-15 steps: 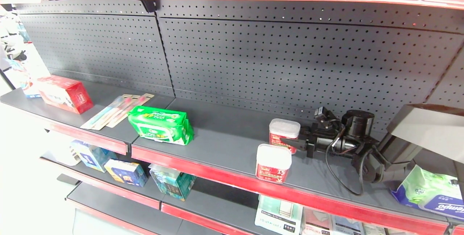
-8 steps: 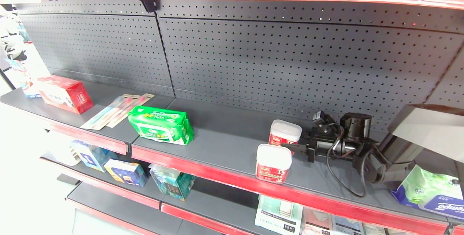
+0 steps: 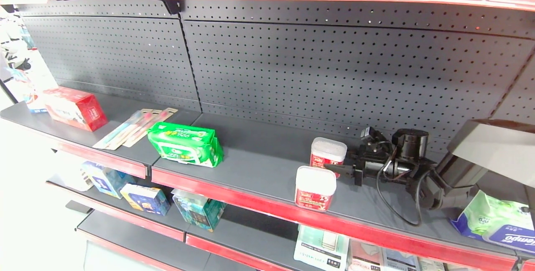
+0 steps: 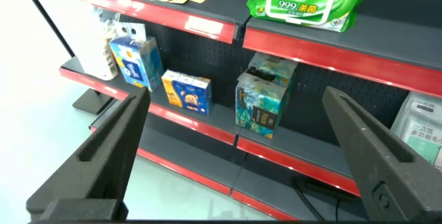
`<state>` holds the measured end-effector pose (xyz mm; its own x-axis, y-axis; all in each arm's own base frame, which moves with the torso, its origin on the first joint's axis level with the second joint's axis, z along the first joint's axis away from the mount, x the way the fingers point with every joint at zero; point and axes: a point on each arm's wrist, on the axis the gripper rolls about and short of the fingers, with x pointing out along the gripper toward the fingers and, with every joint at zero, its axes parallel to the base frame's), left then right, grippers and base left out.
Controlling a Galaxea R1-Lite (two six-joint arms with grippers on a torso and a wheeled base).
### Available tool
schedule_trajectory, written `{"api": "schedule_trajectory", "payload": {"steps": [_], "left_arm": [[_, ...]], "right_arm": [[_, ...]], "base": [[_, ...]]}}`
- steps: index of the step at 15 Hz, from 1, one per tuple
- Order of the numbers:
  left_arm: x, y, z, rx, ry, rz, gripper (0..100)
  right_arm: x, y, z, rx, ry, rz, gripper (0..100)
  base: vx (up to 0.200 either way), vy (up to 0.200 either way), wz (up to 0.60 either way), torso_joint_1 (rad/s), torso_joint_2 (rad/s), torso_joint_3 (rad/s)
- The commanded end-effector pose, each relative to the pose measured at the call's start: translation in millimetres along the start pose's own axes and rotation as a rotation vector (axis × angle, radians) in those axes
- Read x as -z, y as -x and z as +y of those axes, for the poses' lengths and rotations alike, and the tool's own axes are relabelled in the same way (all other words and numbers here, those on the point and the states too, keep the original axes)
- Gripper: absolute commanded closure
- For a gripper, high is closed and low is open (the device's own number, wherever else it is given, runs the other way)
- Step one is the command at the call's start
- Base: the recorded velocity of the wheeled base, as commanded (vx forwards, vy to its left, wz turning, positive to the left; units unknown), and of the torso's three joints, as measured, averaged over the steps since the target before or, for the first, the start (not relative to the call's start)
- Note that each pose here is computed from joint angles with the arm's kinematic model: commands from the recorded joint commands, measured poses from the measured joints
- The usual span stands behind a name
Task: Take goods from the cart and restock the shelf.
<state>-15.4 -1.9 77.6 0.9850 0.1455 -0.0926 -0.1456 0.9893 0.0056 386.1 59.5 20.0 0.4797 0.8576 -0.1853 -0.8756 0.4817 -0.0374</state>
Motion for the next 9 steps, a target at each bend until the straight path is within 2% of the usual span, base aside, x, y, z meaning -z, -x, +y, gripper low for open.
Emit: {"api": "schedule_trajectory", "payload": {"steps": [1, 6, 9], "left_arm": [[-0.1, -0.1, 0.0, -0.001, 0.000, 0.001, 0], [-0.1, -0.1, 0.0, -0.001, 0.000, 0.001, 0], [-0.1, -0.1, 0.0, -0.001, 0.000, 0.001, 0]], "right_arm": [[-3.1, 2.2, -0.6, 0.006, 0.005, -0.004, 0], [-19.6, 14.0, 9.0, 0.011, 0.008, -0.013, 0], [-20.3, 19.4, 20.0, 0.016, -0.018, 0.015, 0]], "base": [[0.000, 0.000, 0.00, 0.000, 0.00, 0.000], [0.000, 0.000, 0.00, 0.000, 0.00, 0.000], [0.000, 0.000, 0.00, 0.000, 0.00, 0.000]]}}
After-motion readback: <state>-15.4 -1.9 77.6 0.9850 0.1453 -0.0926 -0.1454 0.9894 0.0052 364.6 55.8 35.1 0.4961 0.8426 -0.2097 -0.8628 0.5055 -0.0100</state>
